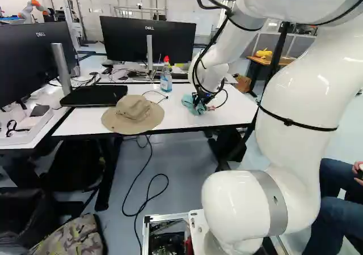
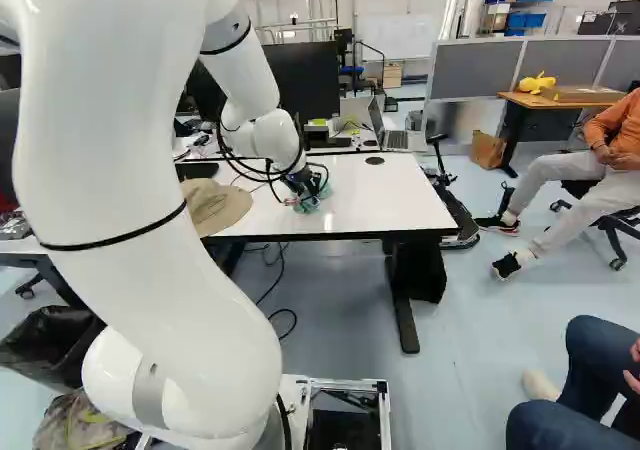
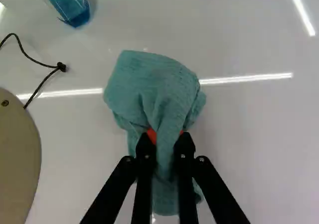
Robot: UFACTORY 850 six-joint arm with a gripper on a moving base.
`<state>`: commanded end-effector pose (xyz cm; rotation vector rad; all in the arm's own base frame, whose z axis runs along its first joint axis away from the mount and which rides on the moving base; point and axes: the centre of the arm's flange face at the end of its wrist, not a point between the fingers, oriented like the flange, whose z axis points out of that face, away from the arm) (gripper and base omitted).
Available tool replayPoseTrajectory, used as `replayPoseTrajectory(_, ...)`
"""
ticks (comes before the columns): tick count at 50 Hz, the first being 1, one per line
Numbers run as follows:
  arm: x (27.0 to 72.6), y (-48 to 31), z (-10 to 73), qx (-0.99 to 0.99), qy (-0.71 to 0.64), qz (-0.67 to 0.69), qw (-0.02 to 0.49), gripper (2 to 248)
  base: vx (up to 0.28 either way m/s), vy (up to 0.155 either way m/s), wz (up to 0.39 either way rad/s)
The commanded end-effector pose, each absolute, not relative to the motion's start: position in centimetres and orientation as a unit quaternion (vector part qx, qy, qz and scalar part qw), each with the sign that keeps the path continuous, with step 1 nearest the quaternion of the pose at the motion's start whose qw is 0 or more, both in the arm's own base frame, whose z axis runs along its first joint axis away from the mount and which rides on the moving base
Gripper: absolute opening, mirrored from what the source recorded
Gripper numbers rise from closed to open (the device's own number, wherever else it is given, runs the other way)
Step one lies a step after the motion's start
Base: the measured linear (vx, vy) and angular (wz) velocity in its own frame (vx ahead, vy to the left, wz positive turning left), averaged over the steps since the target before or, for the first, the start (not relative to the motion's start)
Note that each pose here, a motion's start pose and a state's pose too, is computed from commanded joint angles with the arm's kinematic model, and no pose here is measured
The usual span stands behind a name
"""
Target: Clean the table with the green towel
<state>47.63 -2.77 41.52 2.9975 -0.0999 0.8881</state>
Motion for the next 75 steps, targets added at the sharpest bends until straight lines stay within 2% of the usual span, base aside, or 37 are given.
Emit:
replayPoseTrajectory(37,48.2,-4.3,41.5,0.957,-0.047,0.287,0.011,51,0.0,0.0,0.0)
replayPoseTrajectory(75,53.7,-2.2,41.4,0.954,-0.024,0.297,0.005,51,0.0,0.0,0.0)
